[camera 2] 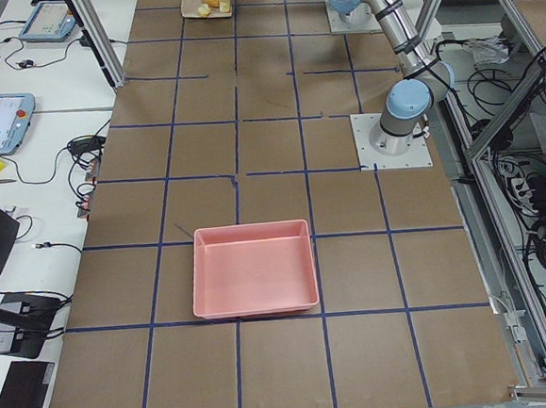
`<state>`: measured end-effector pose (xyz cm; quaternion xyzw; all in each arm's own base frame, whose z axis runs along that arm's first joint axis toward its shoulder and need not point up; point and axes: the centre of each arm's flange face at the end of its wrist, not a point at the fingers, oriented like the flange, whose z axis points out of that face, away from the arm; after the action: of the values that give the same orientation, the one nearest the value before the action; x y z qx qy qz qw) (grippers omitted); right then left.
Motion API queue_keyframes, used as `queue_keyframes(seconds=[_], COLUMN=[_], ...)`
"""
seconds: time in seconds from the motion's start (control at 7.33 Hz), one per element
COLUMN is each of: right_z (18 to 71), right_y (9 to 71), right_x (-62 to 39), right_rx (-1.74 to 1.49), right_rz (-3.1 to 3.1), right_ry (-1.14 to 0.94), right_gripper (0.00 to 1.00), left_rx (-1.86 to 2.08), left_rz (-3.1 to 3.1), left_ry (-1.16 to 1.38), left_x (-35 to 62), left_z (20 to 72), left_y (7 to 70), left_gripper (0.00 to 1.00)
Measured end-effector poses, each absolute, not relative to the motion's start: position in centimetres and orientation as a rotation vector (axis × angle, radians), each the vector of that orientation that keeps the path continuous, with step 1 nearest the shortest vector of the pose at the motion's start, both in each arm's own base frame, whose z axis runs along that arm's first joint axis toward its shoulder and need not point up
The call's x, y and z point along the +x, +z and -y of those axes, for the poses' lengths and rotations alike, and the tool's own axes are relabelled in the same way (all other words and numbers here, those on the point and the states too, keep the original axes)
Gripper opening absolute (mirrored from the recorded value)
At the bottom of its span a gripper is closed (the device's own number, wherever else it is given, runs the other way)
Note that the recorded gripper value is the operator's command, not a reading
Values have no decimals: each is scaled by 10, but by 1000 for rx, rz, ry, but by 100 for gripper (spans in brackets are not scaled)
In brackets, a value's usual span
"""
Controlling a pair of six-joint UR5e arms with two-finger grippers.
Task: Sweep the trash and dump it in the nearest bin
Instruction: 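Sweep the cubes and potato into the dustpan with the left-held brush, then lift the loaded dustpan with the right gripper while the left withdraws the brush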
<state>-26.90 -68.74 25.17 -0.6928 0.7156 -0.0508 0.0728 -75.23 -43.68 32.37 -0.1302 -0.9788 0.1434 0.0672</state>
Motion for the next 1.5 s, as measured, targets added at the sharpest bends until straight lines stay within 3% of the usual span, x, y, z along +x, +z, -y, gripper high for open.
queue_keyframes(seconds=[0.41, 0.95, 1.5], right_z=[687, 661, 625], right_y=[256, 269, 328], right_x=[-271, -302, -321], right_rx=[-2068, -1821, -1554], right_rz=[-2149, -2140, -2144], right_ry=[-182, -413, -596], right_gripper=[0, 0, 0], left_rx=[-610, -623, -413], left_rz=[3064, 3228, 3318], left_ry=[406, 194, -87], left_x=[-713, -549, -392], left_z=[435, 494, 452], left_y=[342, 373, 360], left_gripper=[1, 1, 0])
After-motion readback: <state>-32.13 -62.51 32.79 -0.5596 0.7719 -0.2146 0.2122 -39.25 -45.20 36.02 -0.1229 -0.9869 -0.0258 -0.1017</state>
